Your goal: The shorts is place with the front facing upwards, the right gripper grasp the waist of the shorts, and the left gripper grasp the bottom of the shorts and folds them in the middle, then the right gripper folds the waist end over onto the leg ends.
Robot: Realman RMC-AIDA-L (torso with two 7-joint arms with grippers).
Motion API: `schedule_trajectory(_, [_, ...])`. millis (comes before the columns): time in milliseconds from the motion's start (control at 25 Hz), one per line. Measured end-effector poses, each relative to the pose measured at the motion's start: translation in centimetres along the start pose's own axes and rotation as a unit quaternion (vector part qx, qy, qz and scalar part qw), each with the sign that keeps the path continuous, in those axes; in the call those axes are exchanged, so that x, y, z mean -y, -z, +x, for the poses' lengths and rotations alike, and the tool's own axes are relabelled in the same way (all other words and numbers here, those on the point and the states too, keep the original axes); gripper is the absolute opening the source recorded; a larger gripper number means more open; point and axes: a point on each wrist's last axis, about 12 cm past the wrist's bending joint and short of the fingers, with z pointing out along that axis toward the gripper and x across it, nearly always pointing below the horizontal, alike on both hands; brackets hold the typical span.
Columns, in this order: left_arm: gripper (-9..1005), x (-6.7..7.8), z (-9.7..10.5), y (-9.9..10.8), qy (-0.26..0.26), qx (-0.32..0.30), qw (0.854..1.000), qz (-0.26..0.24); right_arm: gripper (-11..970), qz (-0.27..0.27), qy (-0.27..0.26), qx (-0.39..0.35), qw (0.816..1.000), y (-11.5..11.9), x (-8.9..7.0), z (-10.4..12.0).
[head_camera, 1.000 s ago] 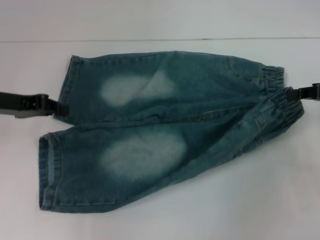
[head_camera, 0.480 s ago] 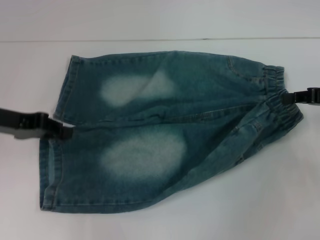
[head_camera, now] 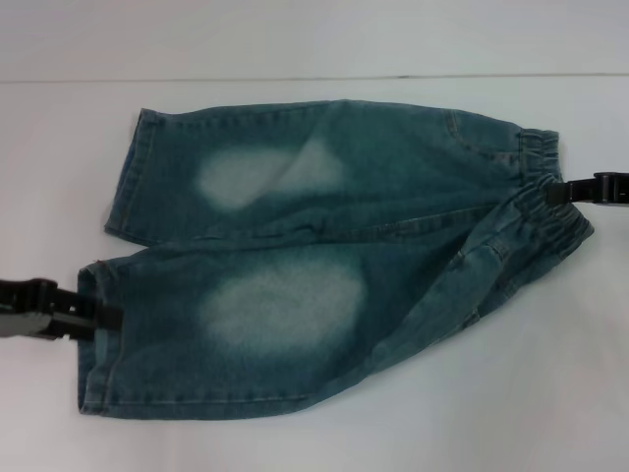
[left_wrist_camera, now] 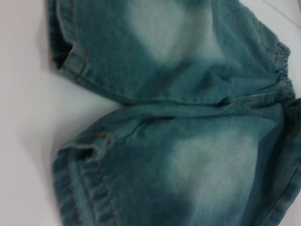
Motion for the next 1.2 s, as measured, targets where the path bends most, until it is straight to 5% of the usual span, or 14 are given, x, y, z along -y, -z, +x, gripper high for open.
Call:
schedule_trajectory(320, [582,-1.2,1.0,-0.2,0.015,-0.03,0.999,-0.039,33,0.003,0.003,0.001,1.0,-0.1,0.0,-0.2])
schedule_trajectory(1200, [529,-1.2,1.2,-2.9,-0.005,-0.067,0.995,-0.068,33,0.005,0.004,0.003,1.0,-0.1,0.0,-0.3])
